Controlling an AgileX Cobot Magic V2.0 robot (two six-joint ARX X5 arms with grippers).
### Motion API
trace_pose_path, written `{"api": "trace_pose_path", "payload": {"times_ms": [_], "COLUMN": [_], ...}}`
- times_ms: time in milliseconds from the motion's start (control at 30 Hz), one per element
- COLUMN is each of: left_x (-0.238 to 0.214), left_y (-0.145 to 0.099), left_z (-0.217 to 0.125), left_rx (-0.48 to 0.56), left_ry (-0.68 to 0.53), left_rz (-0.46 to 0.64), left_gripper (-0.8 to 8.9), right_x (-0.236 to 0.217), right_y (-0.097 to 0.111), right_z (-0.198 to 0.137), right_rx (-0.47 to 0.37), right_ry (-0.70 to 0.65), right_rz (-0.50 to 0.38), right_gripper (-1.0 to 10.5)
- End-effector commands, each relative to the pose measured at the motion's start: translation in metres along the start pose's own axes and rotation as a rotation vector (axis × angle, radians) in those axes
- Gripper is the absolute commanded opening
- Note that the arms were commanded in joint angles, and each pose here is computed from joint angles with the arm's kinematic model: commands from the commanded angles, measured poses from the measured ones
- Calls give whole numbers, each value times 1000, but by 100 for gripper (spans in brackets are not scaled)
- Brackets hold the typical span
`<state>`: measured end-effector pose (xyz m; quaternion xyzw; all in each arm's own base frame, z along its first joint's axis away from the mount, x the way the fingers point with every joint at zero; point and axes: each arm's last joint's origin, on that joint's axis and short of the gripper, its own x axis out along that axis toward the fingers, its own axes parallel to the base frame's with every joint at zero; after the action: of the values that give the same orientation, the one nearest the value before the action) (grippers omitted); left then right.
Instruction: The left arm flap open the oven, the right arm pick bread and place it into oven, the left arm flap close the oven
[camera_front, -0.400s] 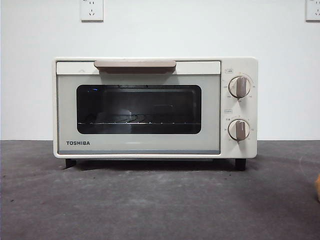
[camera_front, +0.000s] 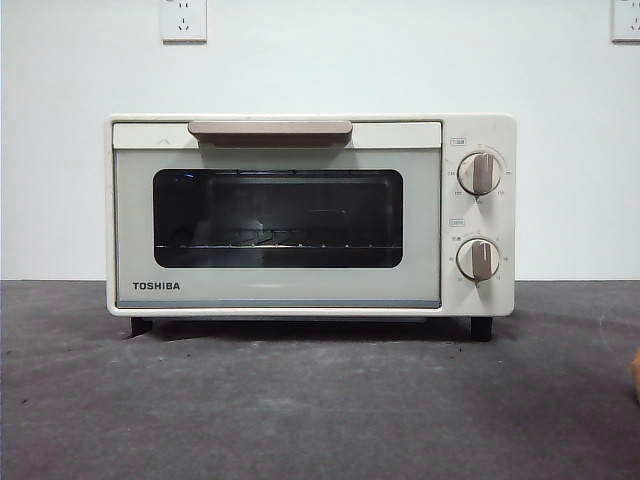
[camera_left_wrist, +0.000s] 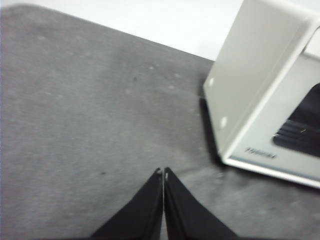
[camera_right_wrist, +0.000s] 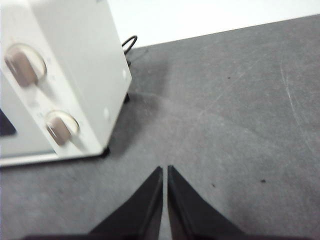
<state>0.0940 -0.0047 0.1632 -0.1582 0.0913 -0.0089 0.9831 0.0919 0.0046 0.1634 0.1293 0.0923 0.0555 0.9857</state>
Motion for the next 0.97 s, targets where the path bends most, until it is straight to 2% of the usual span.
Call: {"api": "trace_pose_path", "payload": {"times_ms": [33,233,333,433,533,800,967], "left_x": [-6,-17,-22,-25,-28,-29,-36], "left_y": [-8,-23,-32,-43,-55,-77,-89], "left_z": [21,64,87,110,130,165,174], "left_rx": [-71,-77,-60,-48,-37,106,221], "left_ry": [-53,-24,11,38,74,217,255], "left_rz": [-33,-34,-39,-94,-174,-379,-596], "left_gripper": [11,11,11,11,11,10,10], "right_x": [-8,-29,-38,-44,-48,-54,-58], "right_y": [6,19,27,34,42,60,71], "right_z": [20,56,75,92,110,153,172], "right_rx": [79,121,117,113,109,1,-76], "right_ry": [-55,-49,-17,15,60,154,198], "right_rz": [21,43,100,176,247,445,542], "right_gripper": [11,11,11,11,11,11,11]}}
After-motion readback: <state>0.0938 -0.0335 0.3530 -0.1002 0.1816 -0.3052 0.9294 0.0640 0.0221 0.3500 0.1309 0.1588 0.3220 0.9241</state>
